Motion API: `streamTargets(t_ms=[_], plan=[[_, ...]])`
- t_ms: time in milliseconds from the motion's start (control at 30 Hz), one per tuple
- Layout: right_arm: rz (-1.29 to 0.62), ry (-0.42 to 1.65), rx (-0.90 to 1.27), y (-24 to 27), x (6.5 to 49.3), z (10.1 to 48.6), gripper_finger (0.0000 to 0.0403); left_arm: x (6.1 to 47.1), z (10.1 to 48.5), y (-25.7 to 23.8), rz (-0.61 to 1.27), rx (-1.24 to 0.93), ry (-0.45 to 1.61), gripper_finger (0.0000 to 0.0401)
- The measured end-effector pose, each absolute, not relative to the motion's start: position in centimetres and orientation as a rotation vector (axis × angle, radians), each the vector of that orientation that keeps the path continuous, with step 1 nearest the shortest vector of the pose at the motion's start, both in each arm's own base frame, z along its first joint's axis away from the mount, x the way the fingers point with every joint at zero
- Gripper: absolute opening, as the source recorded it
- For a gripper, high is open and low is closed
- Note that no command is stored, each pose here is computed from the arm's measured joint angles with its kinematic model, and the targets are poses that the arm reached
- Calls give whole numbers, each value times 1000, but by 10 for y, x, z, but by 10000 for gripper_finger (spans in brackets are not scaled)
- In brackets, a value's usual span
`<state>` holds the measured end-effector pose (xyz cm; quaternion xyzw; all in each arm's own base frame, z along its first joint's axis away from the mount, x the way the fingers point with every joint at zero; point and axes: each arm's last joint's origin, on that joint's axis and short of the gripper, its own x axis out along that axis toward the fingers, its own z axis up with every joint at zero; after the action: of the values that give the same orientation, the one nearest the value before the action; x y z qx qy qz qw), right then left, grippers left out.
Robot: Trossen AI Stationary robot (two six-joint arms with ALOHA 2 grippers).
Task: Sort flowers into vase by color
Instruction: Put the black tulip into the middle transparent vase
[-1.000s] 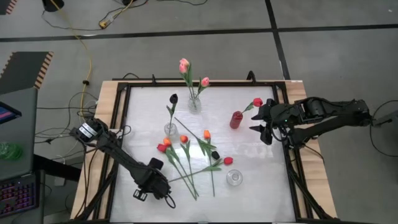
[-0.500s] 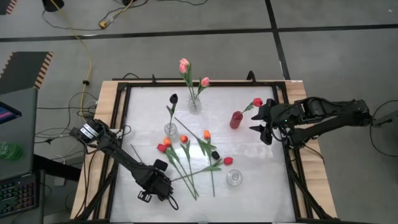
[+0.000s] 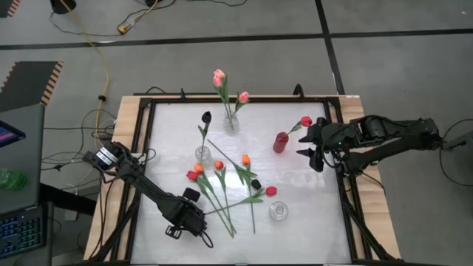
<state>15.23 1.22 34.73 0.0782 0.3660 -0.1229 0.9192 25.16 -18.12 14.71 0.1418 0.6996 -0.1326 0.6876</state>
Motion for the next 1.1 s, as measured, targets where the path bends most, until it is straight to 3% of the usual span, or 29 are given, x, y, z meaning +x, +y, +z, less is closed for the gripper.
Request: streamTargets(t_ms=[433,667,1100], plan=[[-253,752,161,12,152,347,230,260,164,-166,-148,336,1449,1],[-253,752,160,12,152,347,230,261,222,-132,71,294,1171,1],[-253,753,160,12,152,347,230,241,334,-88,229,156,503,0]])
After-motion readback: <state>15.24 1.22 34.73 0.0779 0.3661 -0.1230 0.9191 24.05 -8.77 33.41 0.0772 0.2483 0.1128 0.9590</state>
